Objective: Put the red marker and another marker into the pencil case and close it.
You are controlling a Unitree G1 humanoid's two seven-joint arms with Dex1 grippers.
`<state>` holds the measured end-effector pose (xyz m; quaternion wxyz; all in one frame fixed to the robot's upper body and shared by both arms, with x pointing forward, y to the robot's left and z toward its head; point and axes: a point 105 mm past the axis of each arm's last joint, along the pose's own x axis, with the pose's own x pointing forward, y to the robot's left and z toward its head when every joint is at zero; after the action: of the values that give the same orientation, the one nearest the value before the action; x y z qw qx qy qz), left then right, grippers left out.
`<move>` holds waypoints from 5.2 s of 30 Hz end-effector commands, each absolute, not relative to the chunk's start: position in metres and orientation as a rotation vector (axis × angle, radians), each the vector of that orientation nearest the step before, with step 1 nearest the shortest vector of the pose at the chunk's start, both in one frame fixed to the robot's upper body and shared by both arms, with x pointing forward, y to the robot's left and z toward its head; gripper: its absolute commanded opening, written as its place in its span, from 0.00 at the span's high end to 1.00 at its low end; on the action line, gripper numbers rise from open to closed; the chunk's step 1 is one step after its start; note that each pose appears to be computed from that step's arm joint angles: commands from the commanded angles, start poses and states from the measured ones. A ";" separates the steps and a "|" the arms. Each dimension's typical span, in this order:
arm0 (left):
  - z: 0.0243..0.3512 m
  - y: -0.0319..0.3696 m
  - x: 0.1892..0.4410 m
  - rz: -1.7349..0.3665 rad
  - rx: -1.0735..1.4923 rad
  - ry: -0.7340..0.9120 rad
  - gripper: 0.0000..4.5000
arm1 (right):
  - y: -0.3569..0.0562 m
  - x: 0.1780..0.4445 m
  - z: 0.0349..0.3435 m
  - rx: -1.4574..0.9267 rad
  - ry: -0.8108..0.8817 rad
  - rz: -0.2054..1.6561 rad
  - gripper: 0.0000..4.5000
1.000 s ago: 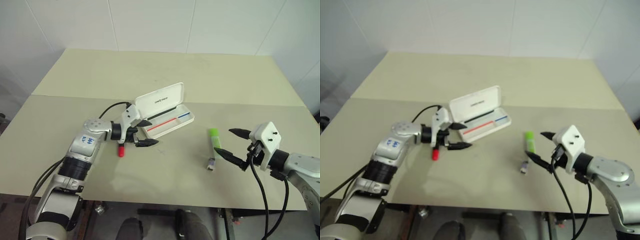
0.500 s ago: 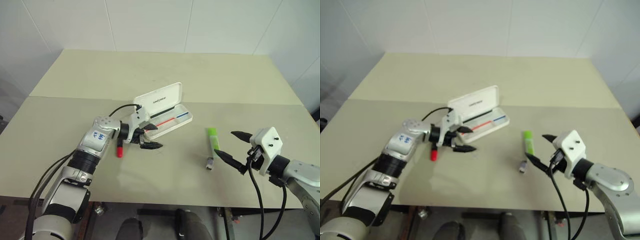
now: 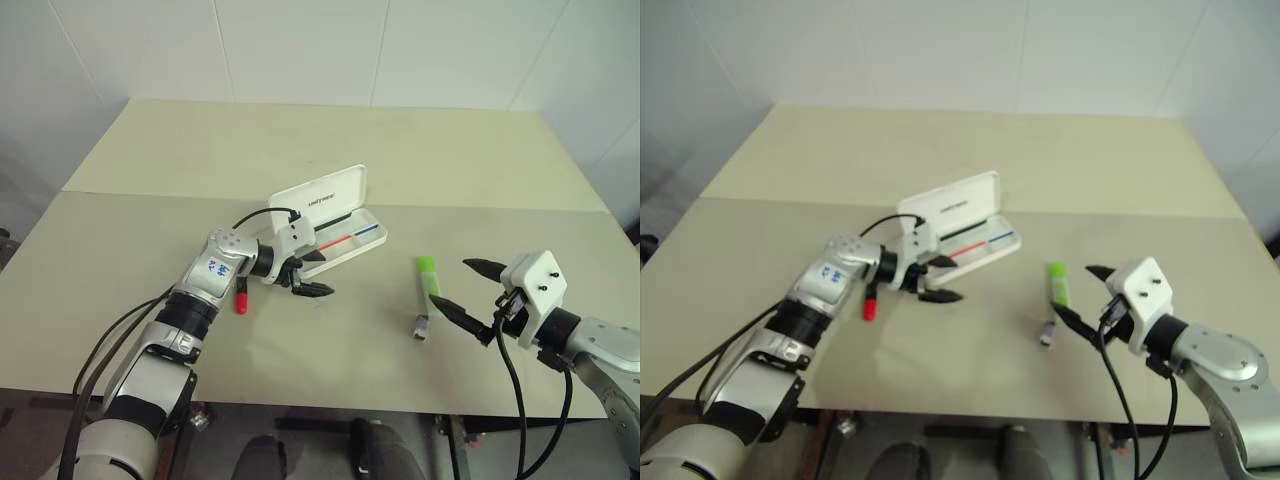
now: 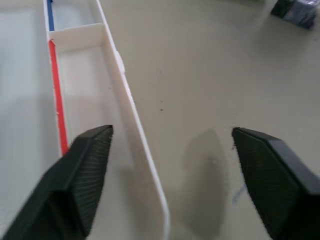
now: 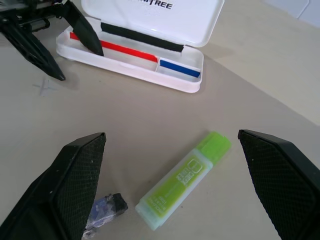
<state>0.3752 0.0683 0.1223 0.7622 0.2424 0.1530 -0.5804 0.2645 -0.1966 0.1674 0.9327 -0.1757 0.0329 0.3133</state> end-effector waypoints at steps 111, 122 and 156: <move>0.174 0.119 0.263 -1.214 0.527 -0.026 0.01 | -0.185 0.242 0.192 -0.381 -0.042 0.973 0.00; 0.170 0.166 0.266 -0.721 0.322 0.153 0.01 | -0.184 0.251 0.191 -0.373 -0.046 1.041 0.00; 0.110 0.206 0.305 -0.196 0.183 0.521 0.05 | -0.180 0.266 0.193 -0.400 -0.050 1.055 0.00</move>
<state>0.3026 0.1965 0.1097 0.9571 0.0780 0.2511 -0.1217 0.2696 -0.1807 0.1808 0.8465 -0.1678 -0.0025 0.5052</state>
